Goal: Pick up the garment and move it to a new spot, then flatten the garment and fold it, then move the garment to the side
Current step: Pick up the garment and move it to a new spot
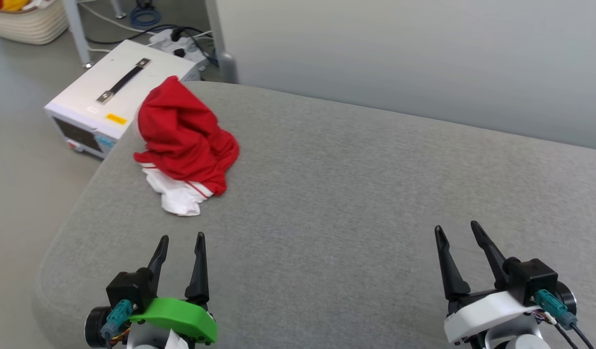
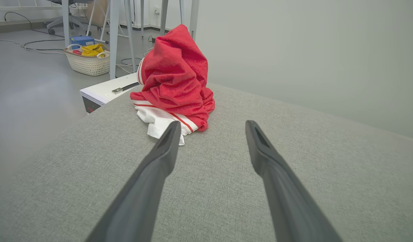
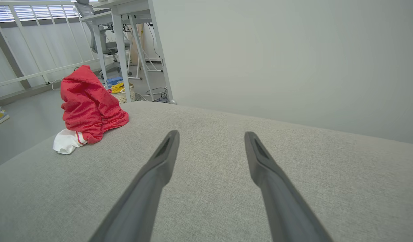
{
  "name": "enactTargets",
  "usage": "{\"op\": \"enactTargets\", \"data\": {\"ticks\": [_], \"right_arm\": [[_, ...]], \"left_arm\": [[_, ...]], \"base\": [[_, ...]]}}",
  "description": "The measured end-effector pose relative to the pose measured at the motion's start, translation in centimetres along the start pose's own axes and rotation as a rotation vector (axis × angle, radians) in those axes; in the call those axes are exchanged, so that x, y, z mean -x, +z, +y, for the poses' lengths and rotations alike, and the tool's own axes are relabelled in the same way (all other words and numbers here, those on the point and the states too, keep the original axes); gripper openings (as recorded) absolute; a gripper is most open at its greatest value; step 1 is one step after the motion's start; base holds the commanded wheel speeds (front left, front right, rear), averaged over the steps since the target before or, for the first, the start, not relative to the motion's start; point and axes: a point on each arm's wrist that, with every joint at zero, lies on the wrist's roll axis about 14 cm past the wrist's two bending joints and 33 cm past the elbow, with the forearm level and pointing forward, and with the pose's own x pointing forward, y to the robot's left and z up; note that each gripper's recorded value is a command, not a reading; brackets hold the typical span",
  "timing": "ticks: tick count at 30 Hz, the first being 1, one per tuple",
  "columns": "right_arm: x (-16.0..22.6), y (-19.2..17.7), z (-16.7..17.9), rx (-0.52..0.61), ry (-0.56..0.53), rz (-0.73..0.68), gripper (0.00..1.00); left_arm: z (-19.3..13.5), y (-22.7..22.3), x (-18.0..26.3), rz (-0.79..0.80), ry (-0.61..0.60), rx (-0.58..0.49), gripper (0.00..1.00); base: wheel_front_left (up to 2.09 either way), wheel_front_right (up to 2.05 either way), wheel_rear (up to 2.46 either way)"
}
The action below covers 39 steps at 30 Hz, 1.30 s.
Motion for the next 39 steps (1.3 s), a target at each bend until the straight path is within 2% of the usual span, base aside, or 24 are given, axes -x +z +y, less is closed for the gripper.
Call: {"op": "enactTargets", "data": {"ticks": [9, 19, 28, 33, 39], "right_arm": [[-1.8, -0.9, 3.6, -0.027, 0.113, 0.015, 1.0], [-2.6, -1.2, 5.6, -0.043, 0.174, 0.023, 1.0], [-3.0, -1.6, 5.3, -0.05, 0.169, 0.029, 1.0], [-3.6, -2.1, 4.7, -0.043, 0.16, 0.033, 1.0], [-5.2, -2.3, 2.9, -0.022, 0.145, 0.014, 1.0]], "left_arm": [[3.3, 0.6, 2.3, -0.021, 0.101, 0.002, 1.0], [4.6, 1.0, 3.6, -0.035, 0.147, -0.005, 1.0], [4.6, 0.8, 3.2, -0.023, 0.148, -0.013, 1.0], [4.2, -1.0, 2.4, 0.043, 0.13, -0.019, 1.0], [3.7, -2.9, -1.9, 0.125, 0.07, -0.072, 1.0]], "base": [[0.0, 0.0, 0.0], [0.0, 0.0, 0.0], [0.0, 0.0, 0.0], [0.0, 0.0, 0.0], [0.0, 0.0, 0.0]]}}
